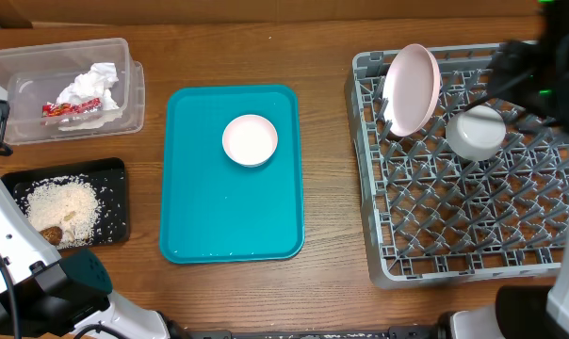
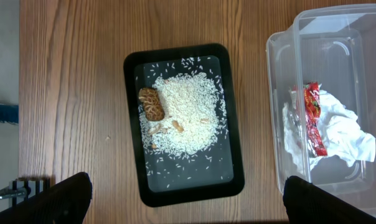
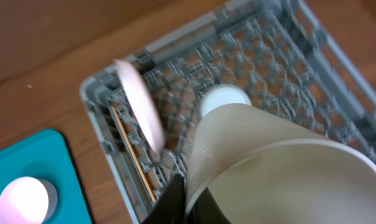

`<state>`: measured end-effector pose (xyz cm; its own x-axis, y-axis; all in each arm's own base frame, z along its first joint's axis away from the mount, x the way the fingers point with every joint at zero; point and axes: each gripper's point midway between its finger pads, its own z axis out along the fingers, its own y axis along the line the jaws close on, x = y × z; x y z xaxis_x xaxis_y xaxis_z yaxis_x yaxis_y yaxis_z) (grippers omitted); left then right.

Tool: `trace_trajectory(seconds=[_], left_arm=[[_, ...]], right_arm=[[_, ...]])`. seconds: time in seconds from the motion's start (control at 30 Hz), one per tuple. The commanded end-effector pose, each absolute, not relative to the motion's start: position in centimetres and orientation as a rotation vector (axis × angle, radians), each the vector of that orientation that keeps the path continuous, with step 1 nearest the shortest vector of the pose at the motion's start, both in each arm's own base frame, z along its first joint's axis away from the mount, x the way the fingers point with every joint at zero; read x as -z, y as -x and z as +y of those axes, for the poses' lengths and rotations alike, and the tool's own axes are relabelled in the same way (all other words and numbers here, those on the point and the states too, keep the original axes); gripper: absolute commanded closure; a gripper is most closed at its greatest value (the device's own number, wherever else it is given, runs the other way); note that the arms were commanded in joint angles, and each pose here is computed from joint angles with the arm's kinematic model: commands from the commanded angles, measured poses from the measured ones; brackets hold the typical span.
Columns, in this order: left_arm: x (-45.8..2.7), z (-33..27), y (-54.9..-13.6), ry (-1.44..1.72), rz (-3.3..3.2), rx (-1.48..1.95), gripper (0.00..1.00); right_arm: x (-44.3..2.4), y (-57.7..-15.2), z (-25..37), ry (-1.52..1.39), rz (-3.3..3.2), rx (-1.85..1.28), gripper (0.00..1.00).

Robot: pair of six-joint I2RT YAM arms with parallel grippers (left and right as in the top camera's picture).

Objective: Sort waste into correct bins and load items into the dishwasher
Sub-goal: 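Lift the white cup and carry it right into the dish rack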

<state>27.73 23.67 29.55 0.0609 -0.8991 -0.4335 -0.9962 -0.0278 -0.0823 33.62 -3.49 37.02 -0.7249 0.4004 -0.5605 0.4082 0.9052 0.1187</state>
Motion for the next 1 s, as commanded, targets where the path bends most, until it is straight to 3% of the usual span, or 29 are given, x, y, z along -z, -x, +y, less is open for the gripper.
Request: trace_trajectory(seconds=[0.0, 0.43, 0.67, 0.97], left_arm=[[-29.5, 23.9, -27.9, 1.996, 1.878, -0.39, 0.0], [-29.5, 23.9, -27.9, 1.996, 1.878, -0.39, 0.0], [-29.5, 23.9, -27.9, 1.997, 1.878, -0.39, 0.0], [-29.5, 23.9, -27.9, 1.996, 1.878, -0.39, 0.0]], right_arm=[[-35.1, -33.3, -3.0, -0.529, 2.561, -0.303, 0.96], [-30.3, -31.7, -4.4, -0.329, 2.136, -1.402, 0.96], [-24.6, -30.4, -3.9, -0.4, 2.019, -1.549, 0.96], [-20.8, -29.9, -3.4, -0.41, 2.016, -1.555, 0.96]])
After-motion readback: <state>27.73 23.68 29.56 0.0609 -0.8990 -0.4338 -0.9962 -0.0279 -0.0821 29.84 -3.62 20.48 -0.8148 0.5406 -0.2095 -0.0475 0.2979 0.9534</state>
